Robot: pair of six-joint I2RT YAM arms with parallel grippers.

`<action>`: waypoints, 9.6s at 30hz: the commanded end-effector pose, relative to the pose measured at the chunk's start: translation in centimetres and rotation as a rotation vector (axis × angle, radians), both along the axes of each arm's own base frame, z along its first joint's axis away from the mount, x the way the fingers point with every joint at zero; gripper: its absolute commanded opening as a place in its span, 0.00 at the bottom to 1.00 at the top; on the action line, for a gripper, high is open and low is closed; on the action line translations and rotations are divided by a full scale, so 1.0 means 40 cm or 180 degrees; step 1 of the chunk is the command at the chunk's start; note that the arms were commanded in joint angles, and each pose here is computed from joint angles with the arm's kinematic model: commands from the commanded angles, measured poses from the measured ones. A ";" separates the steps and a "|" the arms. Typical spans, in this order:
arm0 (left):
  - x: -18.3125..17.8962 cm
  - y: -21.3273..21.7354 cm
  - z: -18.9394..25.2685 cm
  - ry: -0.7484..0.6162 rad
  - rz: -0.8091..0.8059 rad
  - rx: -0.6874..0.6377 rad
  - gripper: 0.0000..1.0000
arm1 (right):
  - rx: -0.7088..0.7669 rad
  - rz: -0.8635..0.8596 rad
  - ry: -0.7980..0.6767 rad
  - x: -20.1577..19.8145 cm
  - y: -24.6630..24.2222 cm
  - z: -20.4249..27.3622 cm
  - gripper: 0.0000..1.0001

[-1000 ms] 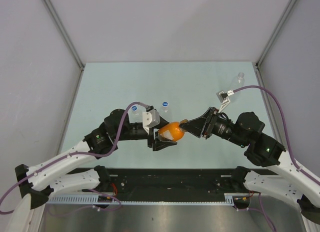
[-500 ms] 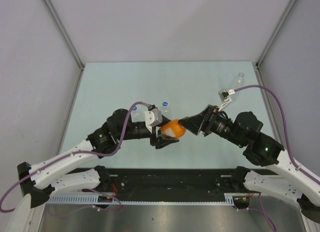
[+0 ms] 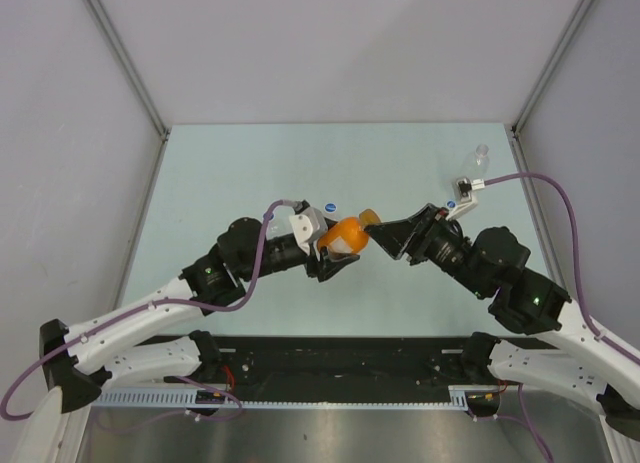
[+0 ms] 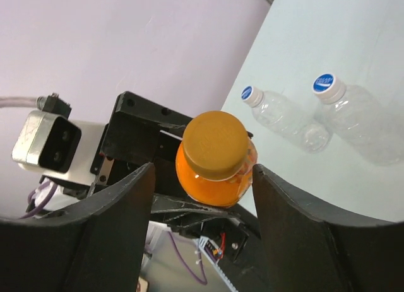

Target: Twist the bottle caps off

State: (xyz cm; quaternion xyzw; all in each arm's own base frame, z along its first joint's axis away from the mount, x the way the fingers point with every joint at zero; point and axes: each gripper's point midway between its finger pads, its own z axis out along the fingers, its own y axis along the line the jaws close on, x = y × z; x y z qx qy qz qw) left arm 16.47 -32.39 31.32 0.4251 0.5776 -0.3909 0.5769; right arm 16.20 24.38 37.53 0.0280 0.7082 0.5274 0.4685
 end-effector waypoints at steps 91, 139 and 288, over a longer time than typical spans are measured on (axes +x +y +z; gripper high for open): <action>-0.277 -0.039 0.179 0.0113 -0.1977 -0.0601 0.00 | -0.0113 0.0192 -0.1345 -0.008 0.024 0.171 0.00; 0.019 -0.055 0.142 0.0151 -0.0222 -0.0249 0.00 | -0.0208 0.0815 -0.1798 -0.096 0.019 0.209 0.73; 0.053 -0.004 0.120 -0.0362 0.0725 0.0298 0.00 | 0.0063 -0.0543 -0.0505 0.096 -0.067 0.162 0.84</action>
